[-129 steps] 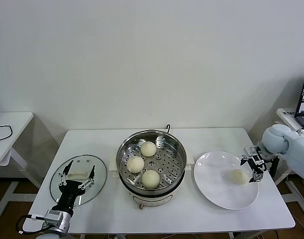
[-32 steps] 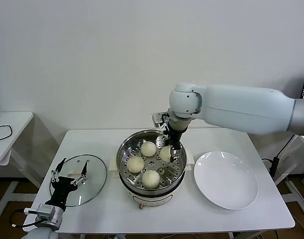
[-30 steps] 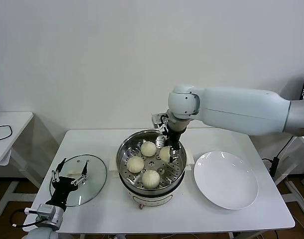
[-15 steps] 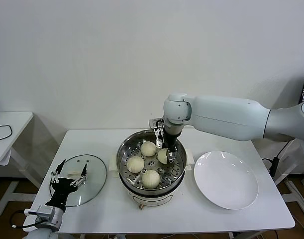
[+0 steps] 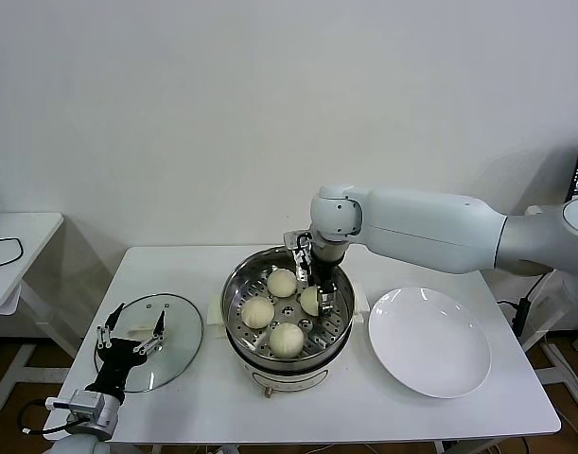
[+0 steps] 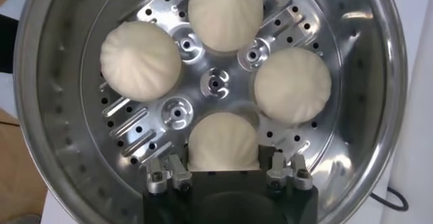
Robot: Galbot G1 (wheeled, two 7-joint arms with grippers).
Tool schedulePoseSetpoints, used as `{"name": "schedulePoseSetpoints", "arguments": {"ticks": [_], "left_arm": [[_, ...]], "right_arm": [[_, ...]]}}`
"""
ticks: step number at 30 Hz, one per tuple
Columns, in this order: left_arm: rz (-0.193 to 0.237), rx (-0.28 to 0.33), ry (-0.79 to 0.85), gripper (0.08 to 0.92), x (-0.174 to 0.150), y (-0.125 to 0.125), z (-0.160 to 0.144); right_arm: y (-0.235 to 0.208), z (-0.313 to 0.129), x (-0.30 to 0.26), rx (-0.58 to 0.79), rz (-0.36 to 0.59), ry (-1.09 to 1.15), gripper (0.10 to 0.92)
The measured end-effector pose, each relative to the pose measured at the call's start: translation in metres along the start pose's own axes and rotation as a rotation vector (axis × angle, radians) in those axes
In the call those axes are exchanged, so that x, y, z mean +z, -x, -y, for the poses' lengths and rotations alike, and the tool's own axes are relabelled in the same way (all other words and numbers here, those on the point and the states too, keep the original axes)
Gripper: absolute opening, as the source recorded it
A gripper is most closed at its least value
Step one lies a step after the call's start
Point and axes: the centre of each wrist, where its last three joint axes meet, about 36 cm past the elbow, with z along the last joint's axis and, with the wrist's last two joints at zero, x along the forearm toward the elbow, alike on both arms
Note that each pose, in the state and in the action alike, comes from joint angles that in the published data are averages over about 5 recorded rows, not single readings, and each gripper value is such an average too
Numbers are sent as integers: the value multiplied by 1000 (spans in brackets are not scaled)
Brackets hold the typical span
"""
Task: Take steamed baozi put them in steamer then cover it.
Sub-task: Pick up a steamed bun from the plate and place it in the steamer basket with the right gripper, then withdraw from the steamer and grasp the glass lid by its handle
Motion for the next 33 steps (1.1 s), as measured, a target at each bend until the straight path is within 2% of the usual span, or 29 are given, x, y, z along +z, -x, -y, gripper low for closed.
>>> {"name": "schedulePoseSetpoints", "arguments": {"ticks": [3, 9, 18, 22, 26, 33], "left_arm": [[1, 1, -2, 823, 0, 0, 1], [3, 0, 0, 823, -2, -2, 1], [23, 5, 8, 823, -10, -2, 3], [33, 7, 11, 823, -15, -1, 5], [39, 6, 15, 823, -20, 1, 4], [50, 13, 19, 823, -31, 3, 3]], "right_arm": [[-4, 0, 2, 5, 9, 2, 818], [-28, -1, 11, 24, 53, 15, 823], [-81, -15, 59, 66, 178, 91, 823], [-95, -32, 93, 100, 273, 137, 823], [-101, -55, 130, 170, 406, 188, 823], [-83, -102, 191, 415, 667, 312, 823]]}}
